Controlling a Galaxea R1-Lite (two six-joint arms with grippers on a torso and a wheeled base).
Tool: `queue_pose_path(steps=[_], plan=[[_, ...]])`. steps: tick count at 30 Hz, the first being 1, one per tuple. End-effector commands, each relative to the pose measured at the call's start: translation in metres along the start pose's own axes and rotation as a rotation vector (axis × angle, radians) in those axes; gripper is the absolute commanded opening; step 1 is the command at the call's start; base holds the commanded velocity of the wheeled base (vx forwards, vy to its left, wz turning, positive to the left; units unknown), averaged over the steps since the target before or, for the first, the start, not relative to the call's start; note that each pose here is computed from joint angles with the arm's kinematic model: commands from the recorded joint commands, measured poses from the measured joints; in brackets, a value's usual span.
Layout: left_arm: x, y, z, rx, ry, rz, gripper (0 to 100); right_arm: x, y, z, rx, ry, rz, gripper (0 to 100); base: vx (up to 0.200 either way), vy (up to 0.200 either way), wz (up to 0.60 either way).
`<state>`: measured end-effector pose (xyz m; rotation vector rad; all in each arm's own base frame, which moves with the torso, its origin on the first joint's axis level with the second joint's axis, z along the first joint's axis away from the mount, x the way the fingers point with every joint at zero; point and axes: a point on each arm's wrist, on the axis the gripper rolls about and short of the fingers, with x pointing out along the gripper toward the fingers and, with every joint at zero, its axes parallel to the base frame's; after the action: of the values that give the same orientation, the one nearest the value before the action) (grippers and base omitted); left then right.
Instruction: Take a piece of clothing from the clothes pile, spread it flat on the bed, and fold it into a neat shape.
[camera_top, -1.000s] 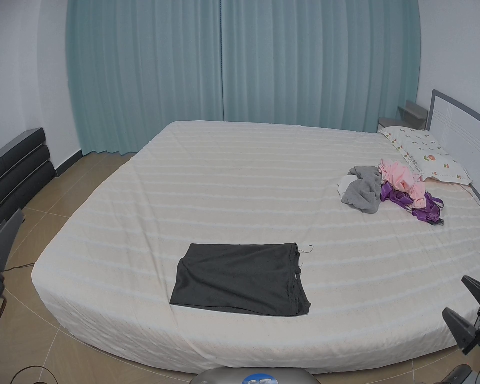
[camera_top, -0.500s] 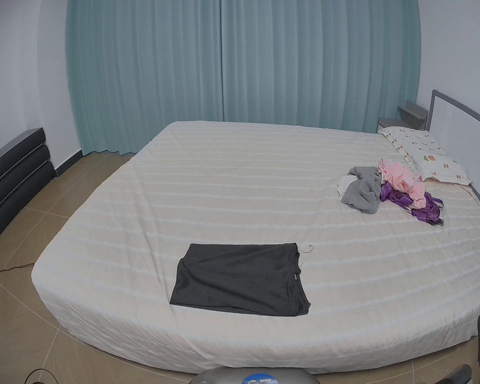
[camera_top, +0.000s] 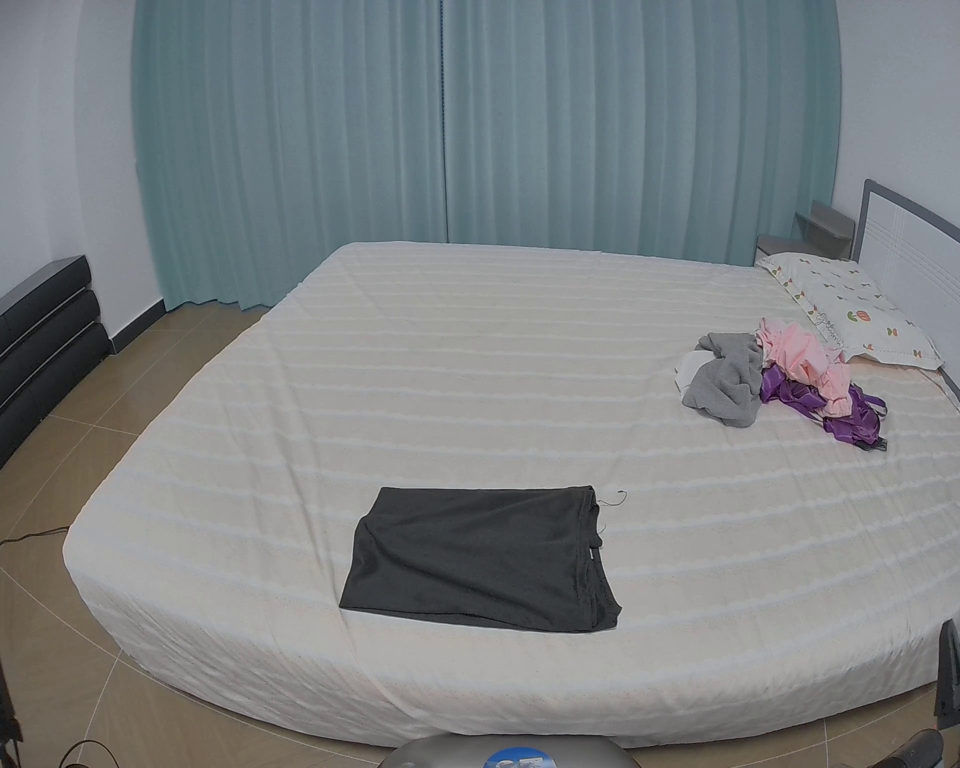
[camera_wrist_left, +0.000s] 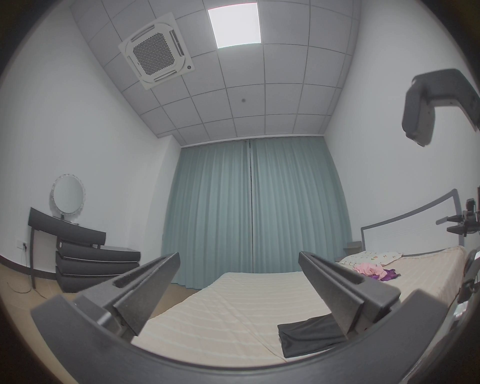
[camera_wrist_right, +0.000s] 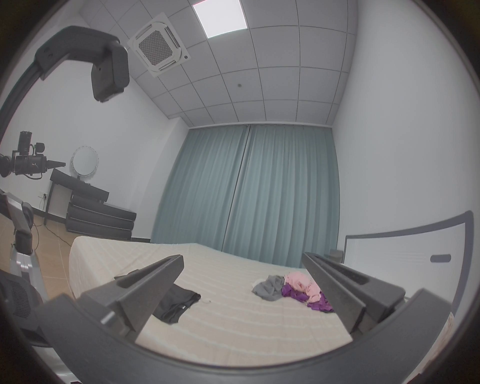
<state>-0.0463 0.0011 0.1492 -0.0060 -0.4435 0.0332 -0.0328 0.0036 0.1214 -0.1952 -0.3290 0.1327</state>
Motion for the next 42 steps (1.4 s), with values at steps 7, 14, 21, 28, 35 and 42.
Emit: queue_pose_path(steps=[7, 14, 21, 28, 35, 42], plan=[[-0.001, -0.002, -0.053, -0.018, 0.214, -0.071, 100, -0.003, 0.006, -0.038, 0.077, 0.244, -0.015, 100, 0.000, 0.000, 0.00], [-0.008, -0.001, -0.074, -0.007, 0.425, -0.042, 100, -0.003, 0.006, -0.039, 0.148, 0.254, -0.047, 100, 0.000, 0.000, 0.00], [-0.010, -0.001, -0.077, -0.005, 0.456, -0.032, 100, -0.005, 0.005, -0.047, 0.189, 0.332, -0.122, 100, 0.000, 0.000, 0.00], [-0.010, -0.001, -0.076, -0.002, 0.453, -0.041, 100, -0.005, 0.005, -0.046, 0.192, 0.326, -0.120, 100, 0.000, 0.000, 0.00], [-0.010, -0.001, -0.077, -0.002, 0.454, -0.028, 100, -0.005, 0.005, -0.046, 0.191, 0.327, -0.120, 100, 0.000, 0.000, 0.00], [-0.010, -0.001, -0.077, -0.014, 0.455, -0.067, 100, -0.005, 0.005, -0.046, 0.194, 0.326, -0.119, 100, 0.000, 0.000, 0.00]])
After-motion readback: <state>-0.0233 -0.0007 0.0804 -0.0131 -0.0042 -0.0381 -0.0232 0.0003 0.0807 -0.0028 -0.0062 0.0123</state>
